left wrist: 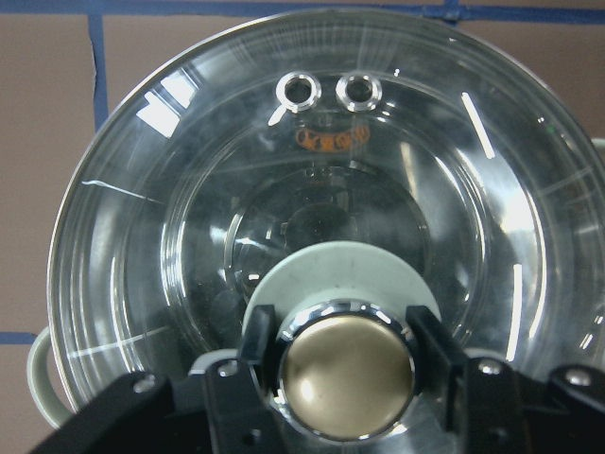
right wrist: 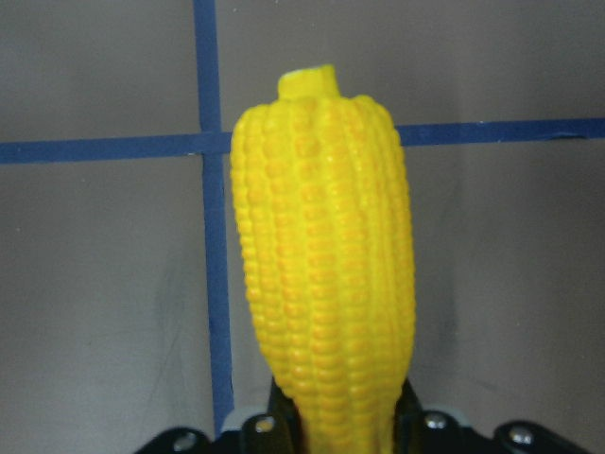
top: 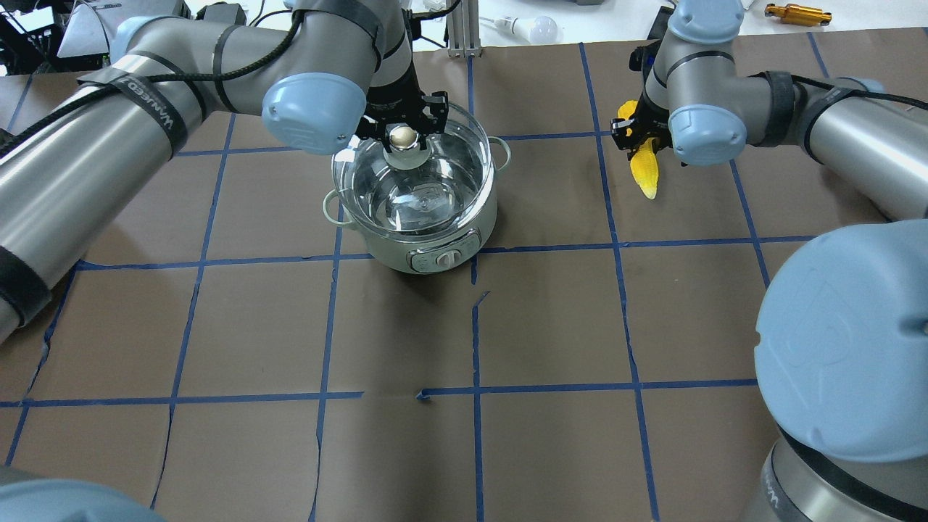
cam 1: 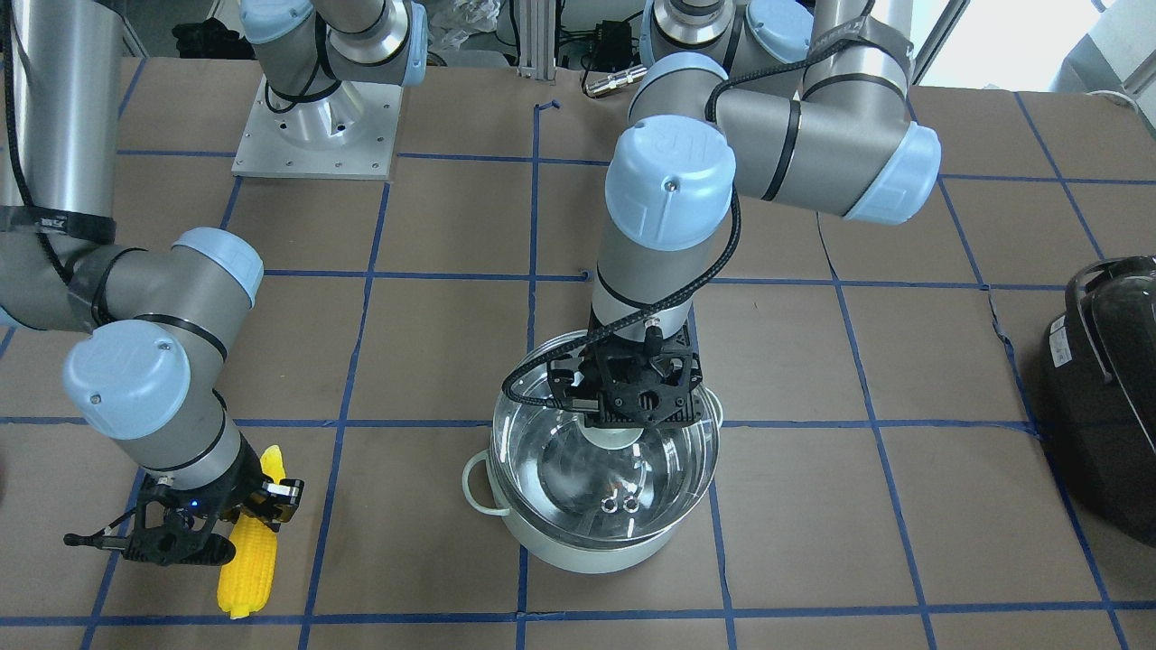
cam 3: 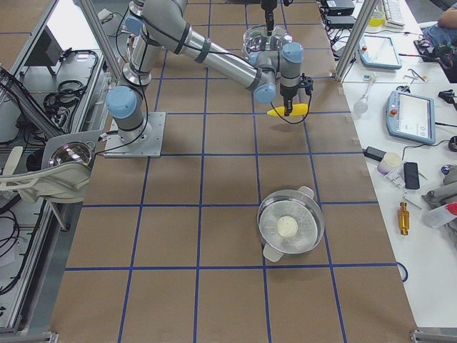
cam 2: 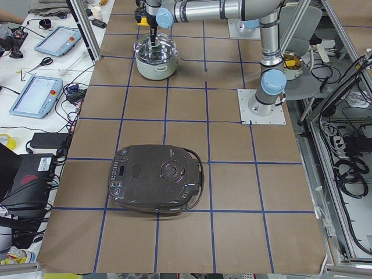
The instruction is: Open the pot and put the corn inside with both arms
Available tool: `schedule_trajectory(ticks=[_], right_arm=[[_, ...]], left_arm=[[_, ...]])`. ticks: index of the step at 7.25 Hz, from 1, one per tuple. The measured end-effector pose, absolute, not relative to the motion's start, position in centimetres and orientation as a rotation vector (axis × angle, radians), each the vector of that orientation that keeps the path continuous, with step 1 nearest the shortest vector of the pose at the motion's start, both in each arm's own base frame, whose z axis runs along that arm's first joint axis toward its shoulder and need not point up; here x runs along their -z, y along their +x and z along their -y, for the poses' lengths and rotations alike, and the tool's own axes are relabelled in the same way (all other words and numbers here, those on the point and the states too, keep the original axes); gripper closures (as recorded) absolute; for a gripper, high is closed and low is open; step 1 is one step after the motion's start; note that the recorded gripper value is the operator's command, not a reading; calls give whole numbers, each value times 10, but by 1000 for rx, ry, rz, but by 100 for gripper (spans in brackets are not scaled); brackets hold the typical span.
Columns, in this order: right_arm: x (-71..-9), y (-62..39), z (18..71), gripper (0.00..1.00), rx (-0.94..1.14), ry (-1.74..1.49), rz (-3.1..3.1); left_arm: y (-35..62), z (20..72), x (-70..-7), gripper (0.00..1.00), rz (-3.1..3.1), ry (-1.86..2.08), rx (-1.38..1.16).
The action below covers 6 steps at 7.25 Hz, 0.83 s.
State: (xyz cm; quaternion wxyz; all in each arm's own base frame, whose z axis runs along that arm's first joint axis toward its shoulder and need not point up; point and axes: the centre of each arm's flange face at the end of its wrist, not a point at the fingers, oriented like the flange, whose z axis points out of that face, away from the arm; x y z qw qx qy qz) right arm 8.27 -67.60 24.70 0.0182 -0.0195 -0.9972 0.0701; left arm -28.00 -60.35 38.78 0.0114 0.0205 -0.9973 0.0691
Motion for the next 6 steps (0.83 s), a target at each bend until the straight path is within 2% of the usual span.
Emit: schedule_trajectory(ticks=[3, 6], right_arm=[[-297, 103, 663, 100, -268, -112, 3098], [-381, 225, 637, 100, -271, -273, 3120]], left_arm=[[-186, 611, -440, 80, 3122, 100, -223], [-26, 629, -422, 80, 3159, 97, -150]])
